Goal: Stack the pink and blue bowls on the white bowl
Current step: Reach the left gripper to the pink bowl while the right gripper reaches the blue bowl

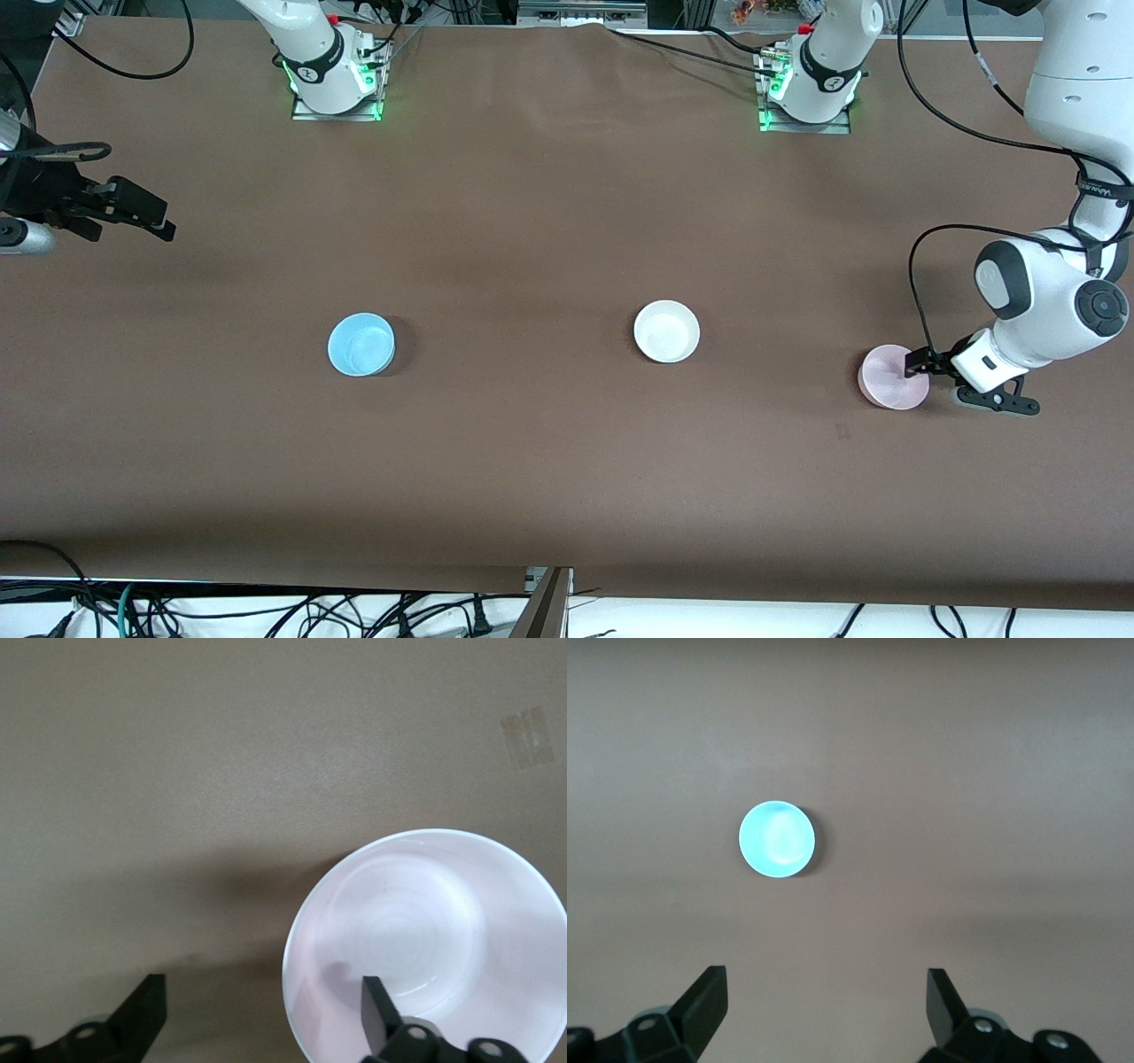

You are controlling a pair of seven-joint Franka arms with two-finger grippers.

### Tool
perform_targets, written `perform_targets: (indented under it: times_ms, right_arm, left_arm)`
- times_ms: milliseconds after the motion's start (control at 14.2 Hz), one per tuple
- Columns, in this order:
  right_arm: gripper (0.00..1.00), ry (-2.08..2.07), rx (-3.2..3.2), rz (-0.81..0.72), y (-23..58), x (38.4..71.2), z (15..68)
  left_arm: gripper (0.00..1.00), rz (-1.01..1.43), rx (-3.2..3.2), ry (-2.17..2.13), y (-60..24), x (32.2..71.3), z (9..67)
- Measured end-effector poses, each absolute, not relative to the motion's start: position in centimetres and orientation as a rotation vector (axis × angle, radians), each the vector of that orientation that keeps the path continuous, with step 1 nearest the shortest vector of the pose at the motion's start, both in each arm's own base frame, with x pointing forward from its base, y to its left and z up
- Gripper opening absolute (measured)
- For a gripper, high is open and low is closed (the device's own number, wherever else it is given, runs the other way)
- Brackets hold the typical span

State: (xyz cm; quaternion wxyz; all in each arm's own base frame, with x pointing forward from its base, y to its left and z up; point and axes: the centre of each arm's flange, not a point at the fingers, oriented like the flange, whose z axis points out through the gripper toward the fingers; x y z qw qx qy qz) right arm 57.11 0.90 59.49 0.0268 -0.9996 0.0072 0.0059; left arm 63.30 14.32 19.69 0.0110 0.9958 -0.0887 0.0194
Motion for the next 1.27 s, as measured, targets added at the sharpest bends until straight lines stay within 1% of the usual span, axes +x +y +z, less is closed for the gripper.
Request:
perform_targets:
  times_ms: [71, 353, 423, 494, 564, 705, 846, 917, 1058, 1270]
  right_arm:
    - [1.00, 0.020, -3.087, 0.049, 1.0, 57.0, 59.1]
    - [1.00, -0.013, -3.086, 0.108, 2.1, 56.9, 58.4]
    - [1.00, -0.020, -3.085, 0.136, 2.4, 57.0, 57.8]
    - [1.00, -0.032, -3.083, 0.174, 2.9, 57.2, 56.6]
    - [1.00, -0.050, -3.081, 0.212, 3.5, 57.4, 55.1]
    - [1.00, -0.081, -3.081, 0.256, 4.8, 58.0, 51.7]
    - [1.00, -0.103, -3.115, 0.267, 5.1, 58.3, 48.4]
    - [1.00, -0.114, -3.124, 0.259, 4.9, 58.4, 47.0]
    - [1.00, -0.136, -3.124, 0.225, 4.8, 59.1, 44.2]
    - [1.00, -0.153, -3.117, 0.176, 5.1, 61.3, 38.3]
  left_arm:
    - [0.79, 0.063, 3.105, -0.285, 14.1, 63.4, 19.7]
    - [0.37, 0.040, 3.090, -0.372, 14.1, 63.1, 18.7]
    - [0.27, 0.039, 3.088, -0.381, 14.1, 63.1, 18.6]
    - [0.15, 0.042, 3.088, -0.386, 14.0, 63.2, 18.7]
    - [0.07, 0.047, 3.087, -0.390, 14.0, 63.3, 18.8]
    - [0.06, 0.054, 3.087, -0.398, 13.9, 63.5, 19.1]
    - [0.05, 0.065, 3.086, -0.404, 13.8, 63.8, 19.4]
    - [0.03, 0.076, 3.083, -0.413, 13.4, 64.1, 19.8]
    - [0.03, 0.084, 3.059, -0.434, 11.3, 65.4, 21.4]
    - [0.03, -0.001, 3.027, -0.416, 8.0, 67.8, 25.6]
